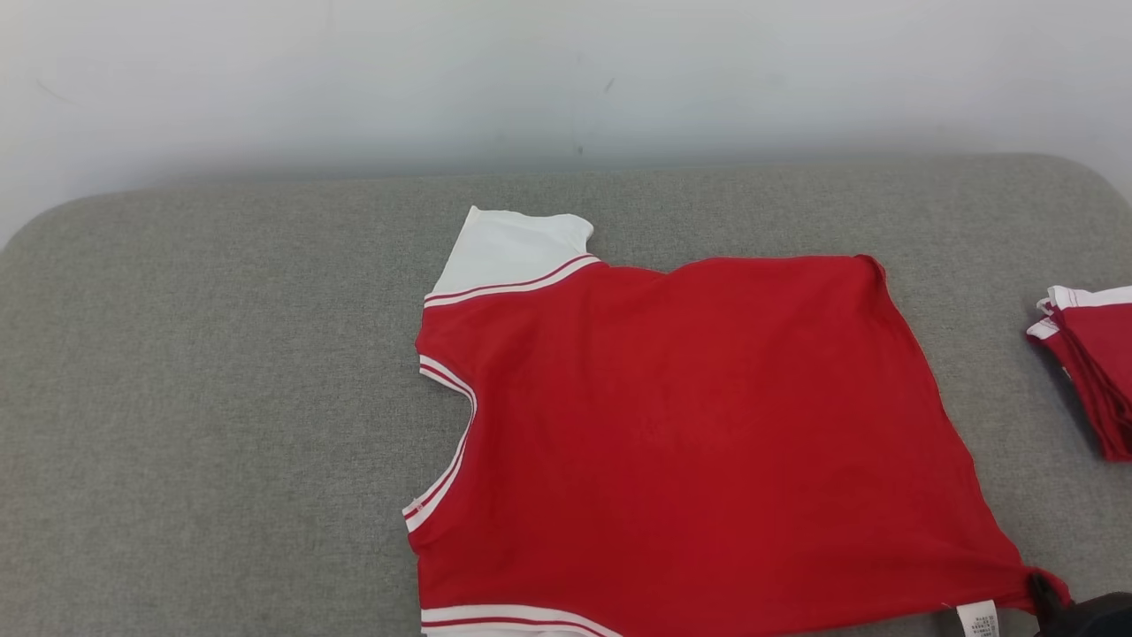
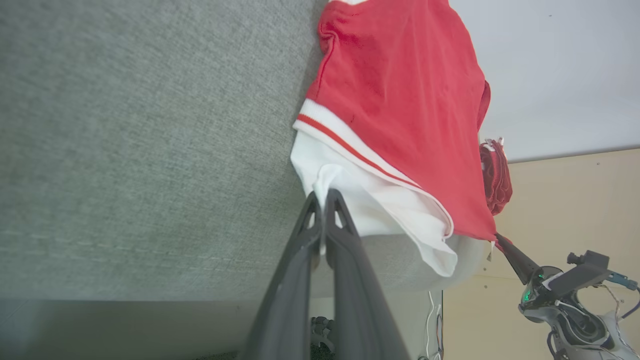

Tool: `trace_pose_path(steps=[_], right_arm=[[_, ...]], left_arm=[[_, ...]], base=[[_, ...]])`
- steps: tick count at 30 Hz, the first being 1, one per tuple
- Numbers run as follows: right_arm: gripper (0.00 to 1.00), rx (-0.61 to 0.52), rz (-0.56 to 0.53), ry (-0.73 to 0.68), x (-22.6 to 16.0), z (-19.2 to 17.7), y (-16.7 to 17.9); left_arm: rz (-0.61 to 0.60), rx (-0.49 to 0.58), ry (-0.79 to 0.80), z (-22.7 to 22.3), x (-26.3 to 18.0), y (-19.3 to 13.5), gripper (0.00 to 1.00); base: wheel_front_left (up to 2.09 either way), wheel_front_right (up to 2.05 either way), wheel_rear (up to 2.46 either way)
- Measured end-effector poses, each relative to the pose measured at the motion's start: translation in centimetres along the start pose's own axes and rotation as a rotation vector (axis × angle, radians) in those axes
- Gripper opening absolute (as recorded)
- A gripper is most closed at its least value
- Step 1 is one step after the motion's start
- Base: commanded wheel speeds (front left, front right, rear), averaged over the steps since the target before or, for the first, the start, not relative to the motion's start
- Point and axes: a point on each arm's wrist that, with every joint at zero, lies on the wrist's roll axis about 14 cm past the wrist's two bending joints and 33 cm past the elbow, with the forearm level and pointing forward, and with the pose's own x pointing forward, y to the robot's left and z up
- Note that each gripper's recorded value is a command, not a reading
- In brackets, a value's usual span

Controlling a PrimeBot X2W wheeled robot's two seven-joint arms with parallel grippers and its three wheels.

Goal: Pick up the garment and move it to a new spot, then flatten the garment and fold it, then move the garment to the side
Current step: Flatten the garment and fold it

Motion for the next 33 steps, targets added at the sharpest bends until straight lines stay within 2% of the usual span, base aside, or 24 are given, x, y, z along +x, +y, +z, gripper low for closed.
trace_pose_path(steps=[6,12,14,18,23,28,29,33], right_arm=[[0.00,0.006,0.009,0.032,-0.2,-1.4,0.1],[0.00,0.018,0.036,-0.005,-0.6,-0.8,0.7],[0.00,0.044,0.080,-0.078,-0.8,1.0,1.8],[0.00,0.037,0.190,-0.256,-1.7,6.1,5.4],[0.00,-0.061,0.309,-0.434,-3.3,12.9,10.2],[0.00,-0.186,0.348,-0.534,-4.2,18.0,12.6],[0.00,-0.186,0.348,-0.534,-4.2,18.0,12.6],[0.00,-0.239,0.356,-0.599,-4.6,21.5,13.6]], left_arm=[[0.100,0.024,0.069,-0.5,-1.2,2.3,0.00],[0.057,0.025,0.037,0.1,-1.6,1.2,0.00],[-0.005,0.037,-0.039,1.8,-1.2,-0.4,0.00],[-0.168,0.132,-0.201,7.0,-0.3,-5.1,0.00],[-0.334,0.353,-0.357,14.7,0.5,-12.3,0.00],[-0.430,0.565,-0.497,21.1,0.9,-19.1,0.00],[-0.430,0.565,-0.497,21.1,0.9,-19.1,0.00],[-0.482,0.665,-0.580,24.4,1.3,-23.3,0.00]], base=[[0.00,0.00,0.00],[0.00,0.00,0.00],[0.00,0.00,0.00],[0.00,0.00,0.00],[0.00,0.00,0.00],[0.00,0.00,0.00],[0.00,0.00,0.00],[0.00,0.00,0.00]])
